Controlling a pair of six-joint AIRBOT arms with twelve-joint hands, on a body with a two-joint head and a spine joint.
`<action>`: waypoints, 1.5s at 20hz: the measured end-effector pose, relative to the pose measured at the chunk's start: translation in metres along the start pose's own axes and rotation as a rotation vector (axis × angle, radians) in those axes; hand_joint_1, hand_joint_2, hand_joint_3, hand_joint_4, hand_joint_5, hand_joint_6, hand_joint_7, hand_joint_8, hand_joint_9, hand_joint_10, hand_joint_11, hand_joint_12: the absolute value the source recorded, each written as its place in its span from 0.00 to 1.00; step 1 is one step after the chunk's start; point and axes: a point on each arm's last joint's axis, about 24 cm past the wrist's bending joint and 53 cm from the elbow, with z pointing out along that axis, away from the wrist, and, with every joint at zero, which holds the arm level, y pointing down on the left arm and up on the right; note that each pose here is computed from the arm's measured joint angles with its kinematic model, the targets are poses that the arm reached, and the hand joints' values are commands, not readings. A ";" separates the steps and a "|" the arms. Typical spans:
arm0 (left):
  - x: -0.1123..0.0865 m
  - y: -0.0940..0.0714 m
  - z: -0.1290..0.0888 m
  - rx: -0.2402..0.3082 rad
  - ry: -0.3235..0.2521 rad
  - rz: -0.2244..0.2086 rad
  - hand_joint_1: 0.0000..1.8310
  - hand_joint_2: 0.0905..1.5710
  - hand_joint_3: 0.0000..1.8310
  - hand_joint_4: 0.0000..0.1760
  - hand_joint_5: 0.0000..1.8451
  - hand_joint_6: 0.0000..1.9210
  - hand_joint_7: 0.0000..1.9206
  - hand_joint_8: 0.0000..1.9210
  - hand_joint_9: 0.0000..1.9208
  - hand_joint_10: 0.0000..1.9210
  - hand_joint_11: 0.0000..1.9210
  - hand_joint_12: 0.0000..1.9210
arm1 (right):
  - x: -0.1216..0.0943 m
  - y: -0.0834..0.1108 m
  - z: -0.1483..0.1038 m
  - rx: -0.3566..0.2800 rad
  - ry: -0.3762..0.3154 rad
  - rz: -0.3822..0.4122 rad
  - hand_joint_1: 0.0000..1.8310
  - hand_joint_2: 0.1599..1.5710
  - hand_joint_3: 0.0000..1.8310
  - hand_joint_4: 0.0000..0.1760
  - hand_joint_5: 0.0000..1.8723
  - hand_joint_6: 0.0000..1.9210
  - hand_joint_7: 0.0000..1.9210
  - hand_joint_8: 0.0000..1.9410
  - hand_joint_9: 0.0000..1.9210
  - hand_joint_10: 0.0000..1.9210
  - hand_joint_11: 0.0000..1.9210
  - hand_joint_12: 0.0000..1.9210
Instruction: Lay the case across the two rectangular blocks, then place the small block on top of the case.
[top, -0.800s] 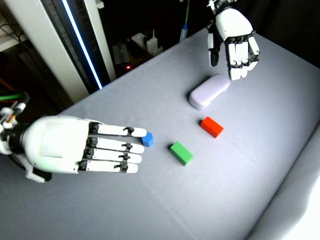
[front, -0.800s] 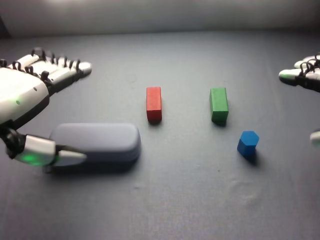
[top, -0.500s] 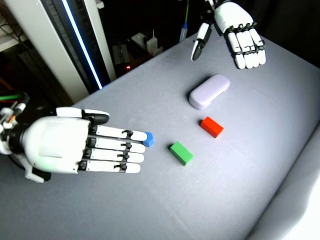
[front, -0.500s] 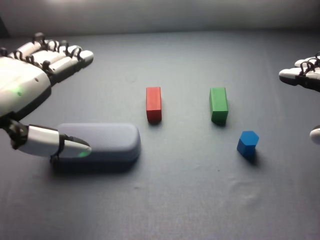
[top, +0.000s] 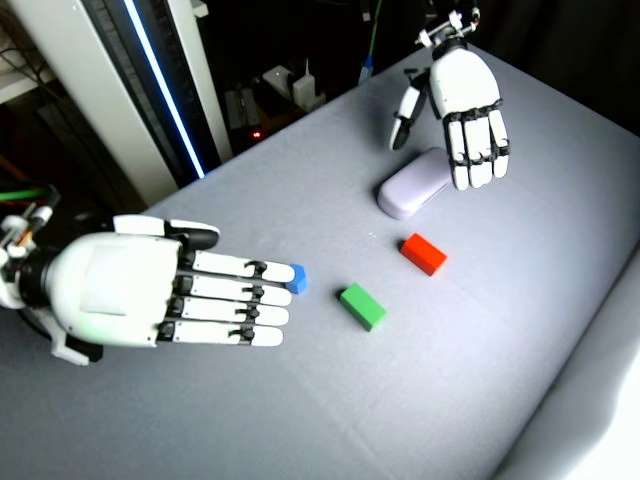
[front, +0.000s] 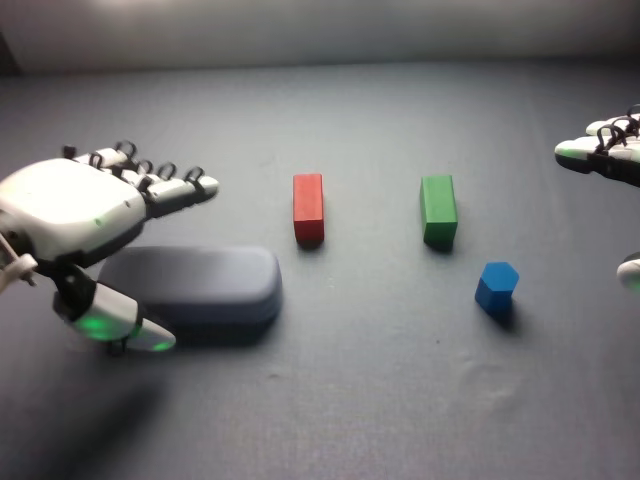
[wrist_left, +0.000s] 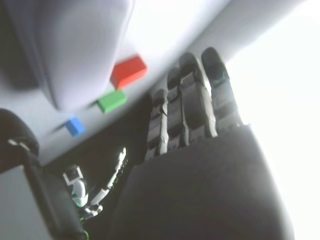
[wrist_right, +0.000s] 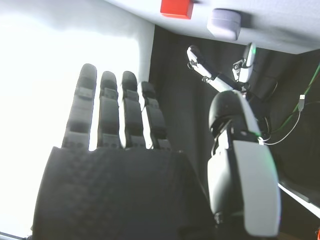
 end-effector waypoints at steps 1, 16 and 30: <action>0.004 0.001 0.002 -0.007 0.011 -0.006 0.50 0.47 0.00 0.20 0.16 0.00 0.23 0.00 0.25 0.00 0.06 0.49 | 0.001 0.000 0.000 -0.001 0.004 -0.002 0.20 0.77 0.00 0.00 0.08 0.00 0.12 0.00 0.07 0.00 0.03 0.13; -0.043 -0.033 -0.002 0.110 -0.165 -0.119 0.70 0.66 0.00 0.00 0.57 0.38 0.60 0.46 0.56 0.46 0.48 0.70 | 0.006 0.000 0.001 -0.003 0.017 0.006 0.21 0.80 0.00 0.00 0.07 0.00 0.11 0.00 0.07 0.00 0.00 0.18; -0.081 -0.124 0.081 0.294 -0.244 -0.178 0.76 0.67 0.00 0.00 0.53 0.50 0.58 0.39 0.48 0.58 0.36 0.60 | 0.013 -0.003 0.006 -0.009 0.023 0.012 0.19 0.78 0.00 0.00 0.05 0.00 0.09 0.00 0.07 0.00 0.02 0.17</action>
